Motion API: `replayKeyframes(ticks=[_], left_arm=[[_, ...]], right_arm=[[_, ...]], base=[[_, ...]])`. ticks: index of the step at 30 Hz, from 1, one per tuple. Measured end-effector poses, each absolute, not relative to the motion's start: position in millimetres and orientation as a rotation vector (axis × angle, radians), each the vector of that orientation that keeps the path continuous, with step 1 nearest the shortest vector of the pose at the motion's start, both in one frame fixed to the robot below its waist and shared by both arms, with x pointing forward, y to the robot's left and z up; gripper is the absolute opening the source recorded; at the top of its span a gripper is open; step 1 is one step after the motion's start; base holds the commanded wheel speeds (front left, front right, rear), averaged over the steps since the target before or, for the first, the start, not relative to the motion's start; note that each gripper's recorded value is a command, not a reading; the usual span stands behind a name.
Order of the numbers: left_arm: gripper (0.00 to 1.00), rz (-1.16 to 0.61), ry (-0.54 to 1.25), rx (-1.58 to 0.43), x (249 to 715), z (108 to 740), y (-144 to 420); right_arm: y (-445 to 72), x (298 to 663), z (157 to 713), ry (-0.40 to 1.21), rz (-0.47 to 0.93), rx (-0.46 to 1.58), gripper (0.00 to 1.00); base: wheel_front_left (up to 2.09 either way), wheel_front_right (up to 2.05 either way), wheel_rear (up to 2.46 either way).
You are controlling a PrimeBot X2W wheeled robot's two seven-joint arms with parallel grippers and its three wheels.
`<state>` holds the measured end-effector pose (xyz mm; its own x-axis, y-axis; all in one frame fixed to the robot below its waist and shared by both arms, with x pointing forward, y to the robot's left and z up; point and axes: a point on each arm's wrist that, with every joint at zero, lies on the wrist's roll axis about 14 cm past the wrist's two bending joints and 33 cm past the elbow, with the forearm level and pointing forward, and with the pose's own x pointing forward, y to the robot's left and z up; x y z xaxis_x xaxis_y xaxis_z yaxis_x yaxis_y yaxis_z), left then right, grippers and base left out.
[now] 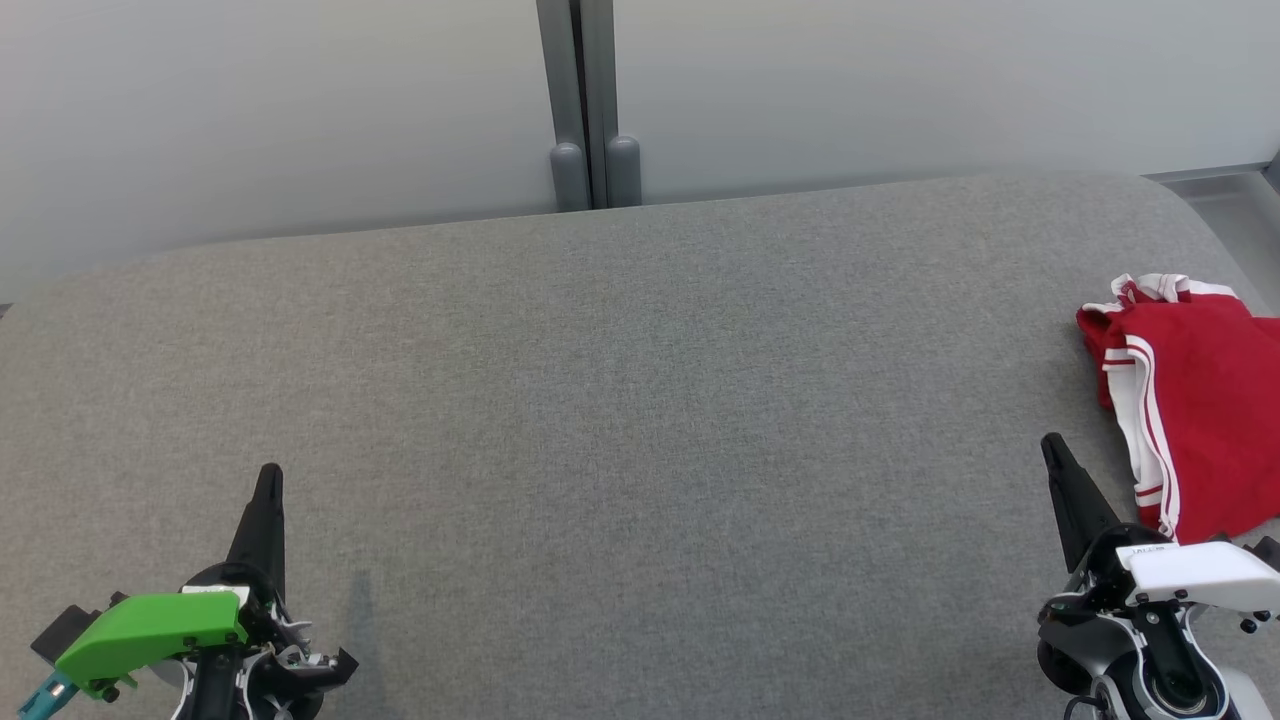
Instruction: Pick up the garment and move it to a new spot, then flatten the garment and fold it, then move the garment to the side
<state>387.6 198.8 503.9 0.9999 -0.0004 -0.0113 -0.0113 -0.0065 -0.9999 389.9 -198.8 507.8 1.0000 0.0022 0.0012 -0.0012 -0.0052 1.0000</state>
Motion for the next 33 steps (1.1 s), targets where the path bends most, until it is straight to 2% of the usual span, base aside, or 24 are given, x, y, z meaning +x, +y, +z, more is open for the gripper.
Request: replayKeyframes(ticks=[33], left_arm=[[0.00, 0.009, 0.009, -1.577, 387.6, 503.8, 198.8]], right_arm=[[-198.9, 389.9, 507.9, 0.001, 0.003, 1.576, 0.00]], base=[[0.00, 0.00, 0.00]])
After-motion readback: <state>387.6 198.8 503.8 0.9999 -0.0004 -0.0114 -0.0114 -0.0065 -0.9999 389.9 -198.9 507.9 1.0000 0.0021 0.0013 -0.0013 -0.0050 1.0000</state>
